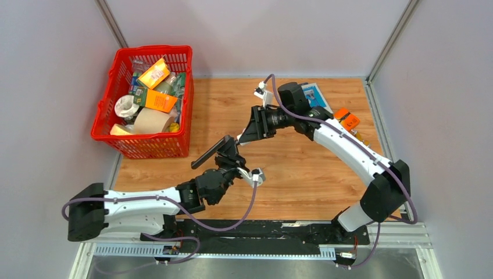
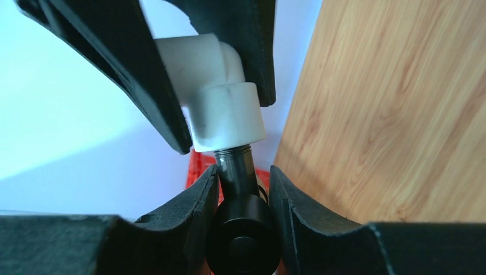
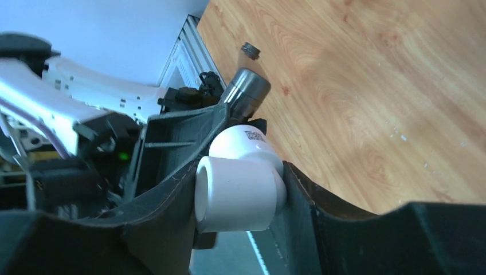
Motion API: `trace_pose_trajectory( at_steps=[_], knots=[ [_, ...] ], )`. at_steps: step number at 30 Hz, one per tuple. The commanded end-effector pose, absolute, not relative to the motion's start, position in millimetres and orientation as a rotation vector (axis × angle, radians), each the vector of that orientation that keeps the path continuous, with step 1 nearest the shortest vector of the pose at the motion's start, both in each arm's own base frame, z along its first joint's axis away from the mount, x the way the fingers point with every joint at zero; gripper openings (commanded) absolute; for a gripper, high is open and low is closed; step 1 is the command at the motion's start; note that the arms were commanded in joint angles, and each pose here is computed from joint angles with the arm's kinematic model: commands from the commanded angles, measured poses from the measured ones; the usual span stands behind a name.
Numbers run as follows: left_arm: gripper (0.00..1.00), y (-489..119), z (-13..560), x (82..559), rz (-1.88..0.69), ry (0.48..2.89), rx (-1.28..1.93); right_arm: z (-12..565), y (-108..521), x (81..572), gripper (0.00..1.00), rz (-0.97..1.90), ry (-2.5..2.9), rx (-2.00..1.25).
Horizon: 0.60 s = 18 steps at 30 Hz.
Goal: Install the water faucets
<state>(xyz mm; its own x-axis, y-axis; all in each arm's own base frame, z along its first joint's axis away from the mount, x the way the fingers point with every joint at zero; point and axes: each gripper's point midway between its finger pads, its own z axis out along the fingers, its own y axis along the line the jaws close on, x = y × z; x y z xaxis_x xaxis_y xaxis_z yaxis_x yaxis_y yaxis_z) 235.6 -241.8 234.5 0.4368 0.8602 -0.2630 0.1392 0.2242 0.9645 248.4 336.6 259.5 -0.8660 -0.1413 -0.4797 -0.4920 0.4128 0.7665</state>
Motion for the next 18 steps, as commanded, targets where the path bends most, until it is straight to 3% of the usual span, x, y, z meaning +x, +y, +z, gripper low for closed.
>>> trace_pose_trajectory(
  at_steps=[1, 2, 3, 7, 11, 18],
  knots=[
    [0.00, -277, 281, 209, 0.204, 0.972, 1.206, 338, 326, 269, 0.58, 1.251, 1.804, -0.816],
    [0.00, -276, 274, 207, 0.155, 0.999, 1.239, 340, 323, 268, 0.67, 1.217, 1.760, -0.846],
    [0.00, -276, 274, 206, 0.127, 1.010, 1.243, 347, 318, 267, 1.00, 1.179, 1.707, -0.871],
    [0.00, -274, 262, 201, -0.010, 1.099, 1.298, 358, 301, 263, 1.00, 1.048, 1.595, -0.911],
    [0.00, -276, 266, 197, -0.330, 1.189, 1.282, 363, 285, 254, 1.00, 0.916, 1.476, -0.989],
    [0.00, -283, 288, 178, -0.752, 1.223, 1.394, 336, 272, 197, 1.00, 0.805, 1.081, -1.355]
  ],
)
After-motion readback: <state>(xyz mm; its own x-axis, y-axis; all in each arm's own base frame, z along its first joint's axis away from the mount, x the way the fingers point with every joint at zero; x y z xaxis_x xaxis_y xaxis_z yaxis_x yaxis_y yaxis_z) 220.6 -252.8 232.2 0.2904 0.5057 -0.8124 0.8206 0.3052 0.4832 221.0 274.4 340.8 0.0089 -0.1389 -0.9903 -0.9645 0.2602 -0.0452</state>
